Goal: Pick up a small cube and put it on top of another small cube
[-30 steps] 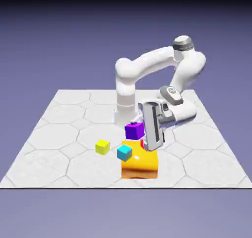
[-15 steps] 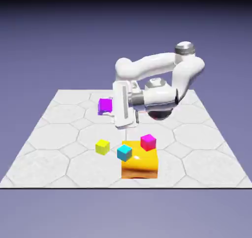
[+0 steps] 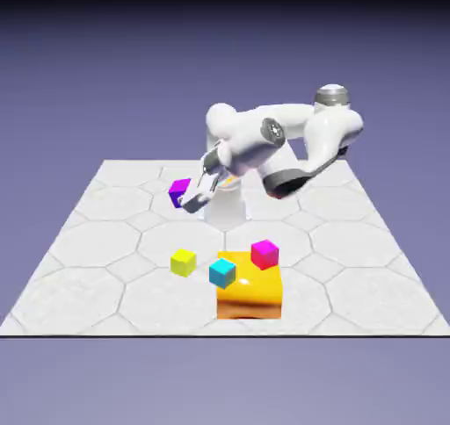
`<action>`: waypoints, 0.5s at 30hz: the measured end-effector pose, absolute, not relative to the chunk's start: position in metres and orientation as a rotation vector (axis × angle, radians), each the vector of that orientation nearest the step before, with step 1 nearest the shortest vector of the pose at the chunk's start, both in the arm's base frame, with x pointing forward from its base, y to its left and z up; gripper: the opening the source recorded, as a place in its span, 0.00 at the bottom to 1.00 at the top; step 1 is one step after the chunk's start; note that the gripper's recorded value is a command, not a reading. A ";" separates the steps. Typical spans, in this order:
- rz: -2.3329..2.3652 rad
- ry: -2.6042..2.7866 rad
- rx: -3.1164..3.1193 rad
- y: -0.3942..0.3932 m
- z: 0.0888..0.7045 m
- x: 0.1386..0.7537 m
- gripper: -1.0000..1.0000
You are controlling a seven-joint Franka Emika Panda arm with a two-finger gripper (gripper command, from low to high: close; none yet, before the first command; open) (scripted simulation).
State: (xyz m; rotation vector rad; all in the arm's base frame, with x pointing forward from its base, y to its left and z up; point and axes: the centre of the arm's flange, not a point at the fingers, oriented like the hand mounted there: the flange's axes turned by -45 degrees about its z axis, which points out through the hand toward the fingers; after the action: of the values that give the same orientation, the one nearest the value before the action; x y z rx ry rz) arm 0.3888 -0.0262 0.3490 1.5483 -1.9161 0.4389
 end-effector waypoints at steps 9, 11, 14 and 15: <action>0.260 -2.403 1.616 -0.016 0.337 0.376 0.00; 0.212 -2.498 1.647 -0.010 0.336 0.376 0.00; 0.132 -2.629 1.707 -0.001 0.336 0.378 0.00; 0.104 -2.669 1.731 0.002 0.337 0.378 0.00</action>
State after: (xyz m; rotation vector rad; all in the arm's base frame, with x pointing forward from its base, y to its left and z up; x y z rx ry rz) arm 0.3784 0.0025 0.3366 1.7306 -2.6687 0.1038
